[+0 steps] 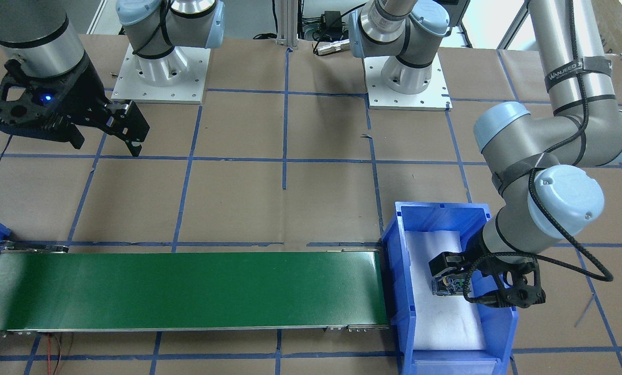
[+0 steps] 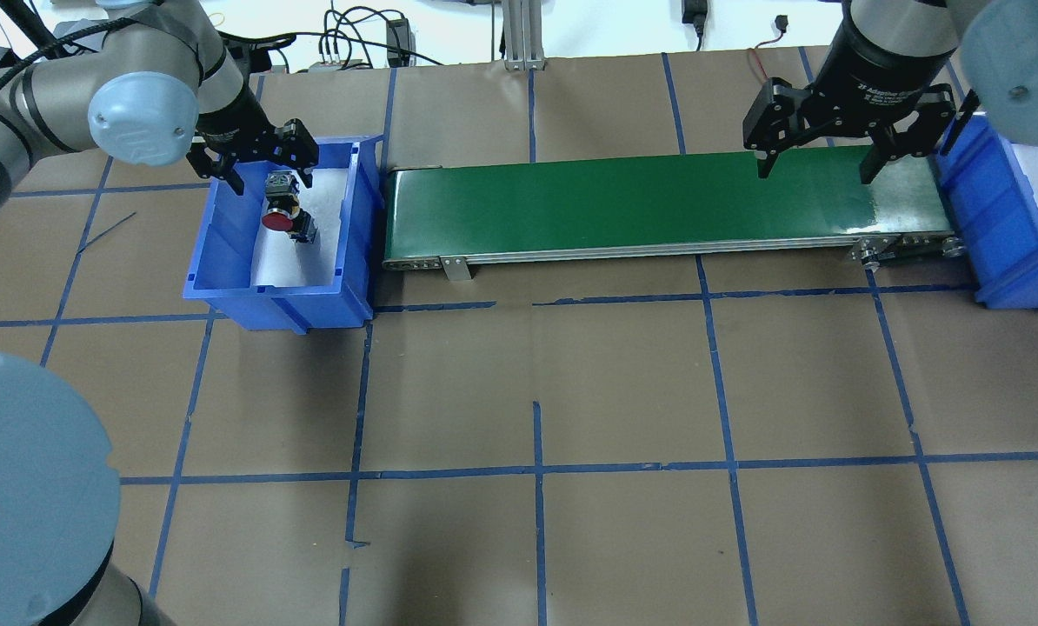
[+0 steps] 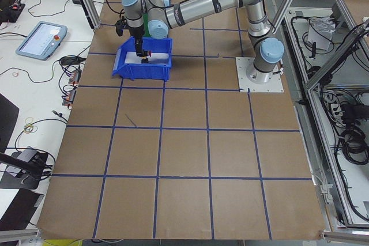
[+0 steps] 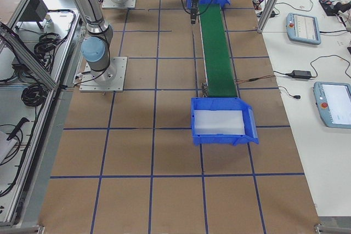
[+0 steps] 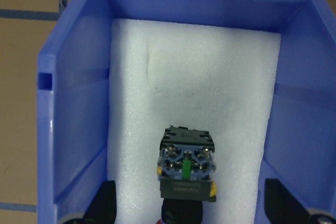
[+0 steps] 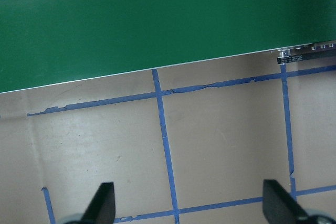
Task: Transport two buttons from left to right
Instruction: 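Lower the left gripper and grasp the red-capped button in the bin, then lift the red-capped button and carry it onto the green conveyor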
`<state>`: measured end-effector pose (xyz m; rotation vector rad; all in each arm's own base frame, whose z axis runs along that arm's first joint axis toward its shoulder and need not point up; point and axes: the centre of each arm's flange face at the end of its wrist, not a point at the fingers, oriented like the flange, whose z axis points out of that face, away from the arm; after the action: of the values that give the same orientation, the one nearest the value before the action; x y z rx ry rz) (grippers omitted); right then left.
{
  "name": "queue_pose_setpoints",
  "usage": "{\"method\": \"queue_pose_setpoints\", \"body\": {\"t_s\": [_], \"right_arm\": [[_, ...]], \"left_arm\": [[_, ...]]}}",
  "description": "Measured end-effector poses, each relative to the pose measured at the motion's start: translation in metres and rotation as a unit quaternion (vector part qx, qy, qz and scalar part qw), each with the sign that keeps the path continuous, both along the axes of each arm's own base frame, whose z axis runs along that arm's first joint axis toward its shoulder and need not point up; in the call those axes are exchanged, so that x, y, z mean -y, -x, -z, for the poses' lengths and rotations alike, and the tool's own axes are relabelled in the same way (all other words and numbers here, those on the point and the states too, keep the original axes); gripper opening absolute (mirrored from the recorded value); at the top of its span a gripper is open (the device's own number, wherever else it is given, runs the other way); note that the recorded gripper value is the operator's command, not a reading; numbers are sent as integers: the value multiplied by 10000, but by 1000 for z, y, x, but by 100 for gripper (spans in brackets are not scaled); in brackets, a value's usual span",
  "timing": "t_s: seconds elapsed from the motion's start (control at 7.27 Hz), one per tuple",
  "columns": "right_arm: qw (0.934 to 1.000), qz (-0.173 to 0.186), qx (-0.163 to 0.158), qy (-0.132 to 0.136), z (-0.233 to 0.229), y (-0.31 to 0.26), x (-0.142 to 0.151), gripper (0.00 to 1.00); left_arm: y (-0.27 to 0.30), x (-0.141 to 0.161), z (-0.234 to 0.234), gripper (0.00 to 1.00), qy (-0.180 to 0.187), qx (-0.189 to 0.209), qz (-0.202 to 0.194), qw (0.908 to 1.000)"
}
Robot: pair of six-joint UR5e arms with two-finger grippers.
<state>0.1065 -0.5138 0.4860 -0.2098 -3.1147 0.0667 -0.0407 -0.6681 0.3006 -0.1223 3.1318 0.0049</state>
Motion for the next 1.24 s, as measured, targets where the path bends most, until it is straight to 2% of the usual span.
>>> {"method": "queue_pose_setpoints", "body": {"t_s": [0.14, 0.28, 0.41, 0.55, 0.69, 0.96, 1.24], "right_arm": [[10000, 2, 0, 3, 0, 0, 0, 100], [10000, 5, 0, 5, -1, 0, 0, 100], [10000, 8, 0, 6, -1, 0, 0, 100], [10000, 10, 0, 6, -1, 0, 0, 100], [10000, 13, 0, 6, -1, 0, 0, 100], [10000, 17, 0, 7, -1, 0, 0, 100], [10000, 16, 0, 6, -1, 0, 0, 100]], "left_arm": [[0, -2, 5, 97, -34, -1, 13, 10000], [0, -4, 8, 69, -44, -1, 17, 10000], [0, -5, 10, 47, -51, -1, 16, 10000], [0, -5, 11, 27, -62, -2, 13, 10000], [0, -5, 11, 12, -65, -2, 13, 10000], [0, -3, 8, 9, -35, 21, 25, 10000], [-3, -5, -17, 9, 78, 182, -1, 9998]]}}
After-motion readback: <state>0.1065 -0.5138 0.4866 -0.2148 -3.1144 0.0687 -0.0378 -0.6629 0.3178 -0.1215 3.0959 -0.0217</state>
